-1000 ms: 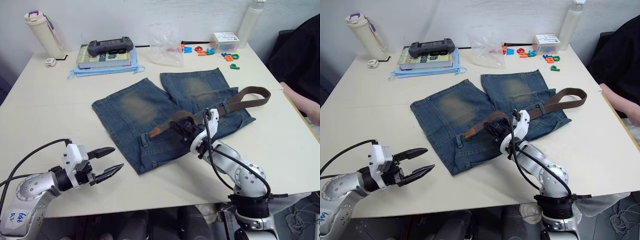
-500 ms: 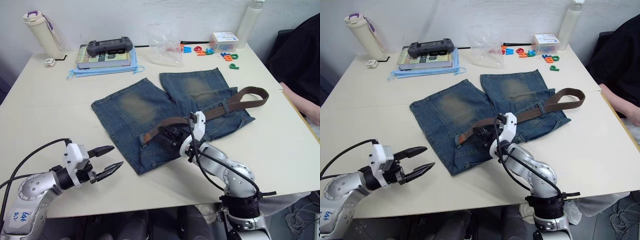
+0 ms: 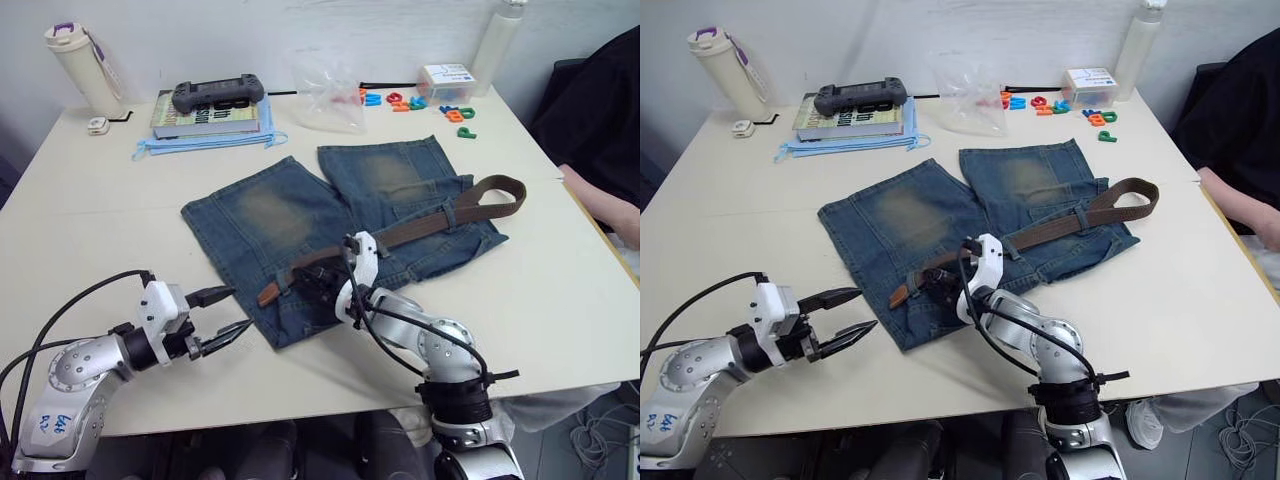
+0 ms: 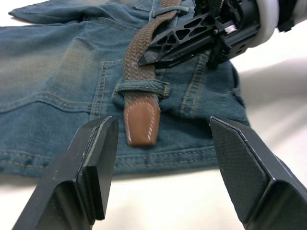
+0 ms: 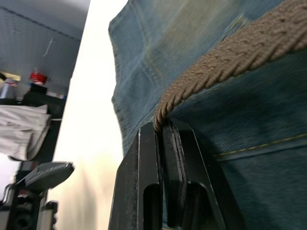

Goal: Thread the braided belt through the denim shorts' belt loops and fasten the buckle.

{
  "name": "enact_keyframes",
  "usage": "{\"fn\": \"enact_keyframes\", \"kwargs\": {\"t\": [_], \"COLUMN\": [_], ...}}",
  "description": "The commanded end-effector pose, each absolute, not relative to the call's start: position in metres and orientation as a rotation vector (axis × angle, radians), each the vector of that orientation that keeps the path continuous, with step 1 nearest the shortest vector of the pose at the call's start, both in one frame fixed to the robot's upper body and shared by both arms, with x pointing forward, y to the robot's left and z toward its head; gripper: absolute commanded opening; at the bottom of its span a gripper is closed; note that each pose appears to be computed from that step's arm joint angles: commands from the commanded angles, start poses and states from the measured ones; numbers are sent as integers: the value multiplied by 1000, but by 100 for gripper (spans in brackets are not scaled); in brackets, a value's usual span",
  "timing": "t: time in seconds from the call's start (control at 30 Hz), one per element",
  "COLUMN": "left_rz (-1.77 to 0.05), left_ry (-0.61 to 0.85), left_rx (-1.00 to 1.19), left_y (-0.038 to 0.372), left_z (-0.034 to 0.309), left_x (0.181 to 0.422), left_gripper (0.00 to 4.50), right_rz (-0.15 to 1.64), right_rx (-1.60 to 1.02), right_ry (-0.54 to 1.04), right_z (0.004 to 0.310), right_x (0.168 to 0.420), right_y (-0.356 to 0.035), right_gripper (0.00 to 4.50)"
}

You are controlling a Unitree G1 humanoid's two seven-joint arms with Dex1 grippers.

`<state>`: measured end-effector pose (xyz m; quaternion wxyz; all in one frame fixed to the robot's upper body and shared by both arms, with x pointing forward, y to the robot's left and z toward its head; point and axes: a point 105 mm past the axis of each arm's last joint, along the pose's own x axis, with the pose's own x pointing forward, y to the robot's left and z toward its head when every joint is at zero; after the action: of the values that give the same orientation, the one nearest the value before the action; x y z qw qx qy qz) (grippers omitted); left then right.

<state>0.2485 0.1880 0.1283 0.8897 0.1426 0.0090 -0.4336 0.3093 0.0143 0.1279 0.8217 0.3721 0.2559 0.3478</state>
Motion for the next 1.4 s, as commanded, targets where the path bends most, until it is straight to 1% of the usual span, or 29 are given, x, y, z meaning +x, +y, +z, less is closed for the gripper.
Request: {"fn": "enact_keyframes", "kwargs": {"t": [0.03, 0.1, 0.2, 0.43, 0.57, 0.77, 1.03, 1.07, 1.1, 1.13, 1.2, 1.3, 1.33, 1.4], "left_rz": [-891, -907, -889, -840, -847, -824, -824, -826, -830, -833, -839, -838, -837, -839], "left_ry": [-32, -76, -121, -260, -310, -312, -339, -344, -348, -349, -346, -338, -338, -338], "left_rx": [493, 634, 769, 913, 964, 1032, 1042, 1040, 1040, 1041, 1046, 1051, 1053, 1057], "left_y": [189, 187, 188, 175, 167, 170, 166, 166, 165, 165, 165, 166, 167, 166], "left_z": [128, 126, 124, 133, 134, 130, 132, 133, 133, 133, 132, 131, 131, 131], "left_x": [254, 255, 259, 272, 273, 279, 281, 281, 280, 279, 279, 280, 280, 280], "left_gripper": [335, 335, 335, 335, 335, 335, 335, 284, 264, 219, 145, 16, 6, 6], "right_rz": [811, 811, 810, 820, 821, 818, 816, 815, 813, 812, 810, 808, 807, 806], "right_rx": [894, 956, 1019, 1042, 1032, 1028, 1026, 1025, 1025, 1024, 1023, 1020, 1018, 1013], "right_ry": [577, 586, 595, 606, 609, 602, 596, 596, 595, 595, 594, 593, 592, 591], "right_z": [133, 134, 135, 136, 136, 138, 139, 139, 139, 139, 139, 139, 139, 139], "right_x": [304, 306, 308, 308, 307, 307, 306, 306, 306, 306, 307, 307, 307, 308], "right_y": [26, 25, 23, 23, 22, 21, 20, 20, 20, 19, 19, 18, 18, 17], "right_gripper": [0, 0, 0, 0, 0, 0, 0, 0, 0, 0, 0, 0, 0, 0]}}
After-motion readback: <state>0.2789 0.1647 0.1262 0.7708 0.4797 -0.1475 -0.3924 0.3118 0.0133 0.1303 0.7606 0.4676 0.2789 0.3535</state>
